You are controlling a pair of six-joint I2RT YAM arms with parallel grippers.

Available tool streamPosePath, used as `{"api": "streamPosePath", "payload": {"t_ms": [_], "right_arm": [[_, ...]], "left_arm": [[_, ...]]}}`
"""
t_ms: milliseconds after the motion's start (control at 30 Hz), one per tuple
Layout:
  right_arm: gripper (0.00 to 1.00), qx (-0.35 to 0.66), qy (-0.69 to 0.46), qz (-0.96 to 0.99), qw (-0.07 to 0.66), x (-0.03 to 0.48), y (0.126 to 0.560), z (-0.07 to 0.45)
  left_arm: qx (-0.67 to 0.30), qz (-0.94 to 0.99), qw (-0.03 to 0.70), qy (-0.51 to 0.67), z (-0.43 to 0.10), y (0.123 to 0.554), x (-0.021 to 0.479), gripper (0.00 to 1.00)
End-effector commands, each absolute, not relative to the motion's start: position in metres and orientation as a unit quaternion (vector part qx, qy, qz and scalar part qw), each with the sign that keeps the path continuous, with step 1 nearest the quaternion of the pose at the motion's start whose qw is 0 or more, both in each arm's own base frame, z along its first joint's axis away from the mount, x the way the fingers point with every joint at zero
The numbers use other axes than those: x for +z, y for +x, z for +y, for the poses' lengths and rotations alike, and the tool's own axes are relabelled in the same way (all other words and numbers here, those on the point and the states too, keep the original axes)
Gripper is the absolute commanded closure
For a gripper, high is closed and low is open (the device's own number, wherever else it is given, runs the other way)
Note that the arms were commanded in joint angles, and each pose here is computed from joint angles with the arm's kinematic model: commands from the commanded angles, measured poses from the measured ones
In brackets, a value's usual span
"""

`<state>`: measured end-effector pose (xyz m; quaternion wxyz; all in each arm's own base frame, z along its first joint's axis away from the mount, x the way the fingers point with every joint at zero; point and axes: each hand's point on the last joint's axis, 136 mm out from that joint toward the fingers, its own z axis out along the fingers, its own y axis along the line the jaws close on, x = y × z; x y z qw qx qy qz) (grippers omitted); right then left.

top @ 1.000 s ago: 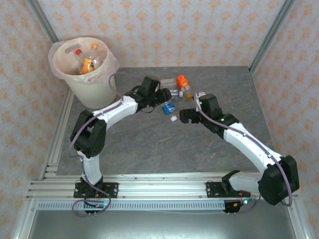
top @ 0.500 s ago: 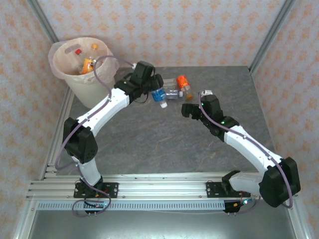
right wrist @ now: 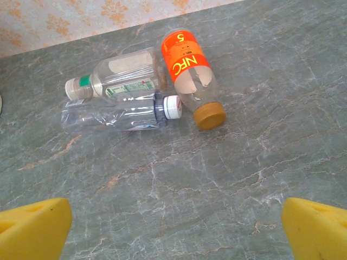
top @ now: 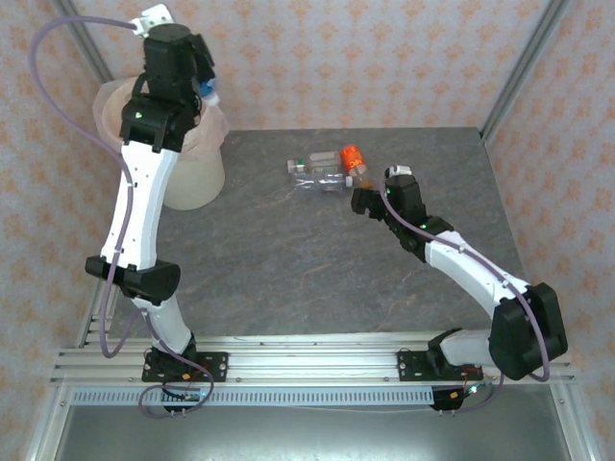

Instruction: Put the plastic bottles in the bin

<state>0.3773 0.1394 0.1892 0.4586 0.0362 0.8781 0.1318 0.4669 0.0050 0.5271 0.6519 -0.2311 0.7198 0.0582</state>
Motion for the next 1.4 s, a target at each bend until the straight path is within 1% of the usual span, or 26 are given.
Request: {"api": "streamPosePath", "payload": {"t_ms": [0,67,167,267,400,500,533,567,633,700,800,900,1100,1200,1300,1367], "right_arm": [[0.01,0.125,0.057,0.871,0.473,0.199,0.384,0.13],[0.01,0.125,0.061,0.873,0.468,0.196,0.385,0.129],[0.01,0.124,0.062,0.874,0.466,0.195,0.385,0.127],[0.01,0.121,0.063,0.875,0.465,0.195,0.385,0.126],[0.01,0.116,0.064,0.877,0.462,0.192,0.384,0.123],[0.01,0.114,0.064,0.879,0.459,0.194,0.382,0.122],[0.01,0.112,0.064,0.879,0.459,0.195,0.382,0.121],[0.01,0.111,0.062,0.879,0.459,0.195,0.381,0.121],[0.01,0.109,0.059,0.879,0.46,0.196,0.38,0.12],[0.01,0.107,0.058,0.88,0.459,0.196,0.379,0.119],[0.01,0.106,0.059,0.882,0.456,0.194,0.378,0.118],[0.01,0.106,0.068,0.881,0.456,0.193,0.377,0.116],[0.01,0.117,0.091,0.879,0.453,0.189,0.378,0.115],[0.01,0.123,0.092,0.878,0.453,0.19,0.38,0.117],[0.01,0.124,0.093,0.878,0.453,0.19,0.381,0.117],[0.01,0.124,0.093,0.879,0.451,0.188,0.381,0.117]], "left_arm": [[0.213,0.718,0.613,-0.251,0.063,0.463,0.513,0.46],[0.242,0.71,0.602,-0.274,0.091,0.463,0.508,0.46],[0.257,0.705,0.583,-0.312,0.127,0.465,0.492,0.46],[0.257,0.712,0.564,-0.33,0.15,0.476,0.471,0.45],[0.288,0.71,0.531,-0.362,0.177,0.471,0.451,0.43],[0.3,0.714,0.503,-0.384,0.191,0.468,0.431,0.38],[0.295,0.716,0.496,-0.392,0.195,0.468,0.424,0.31],[0.283,0.721,0.493,-0.397,0.196,0.469,0.418,0.22],[0.25,0.733,0.492,-0.399,0.194,0.476,0.411,0.1],[0.224,0.74,0.495,-0.396,0.189,0.481,0.411,0.05],[0.188,0.748,0.502,-0.392,0.18,0.486,0.414,0.02],[0.155,0.753,0.509,-0.388,0.17,0.486,0.419,0.0],[0.072,0.774,0.516,-0.359,0.144,0.493,0.423,0.0],[0.013,0.788,0.515,-0.337,0.124,0.503,0.421,0.0],[-0.04,0.8,0.489,-0.345,0.109,0.508,0.406,0.0],[-0.045,0.808,0.467,-0.356,0.107,0.507,0.391,0.0]]}}
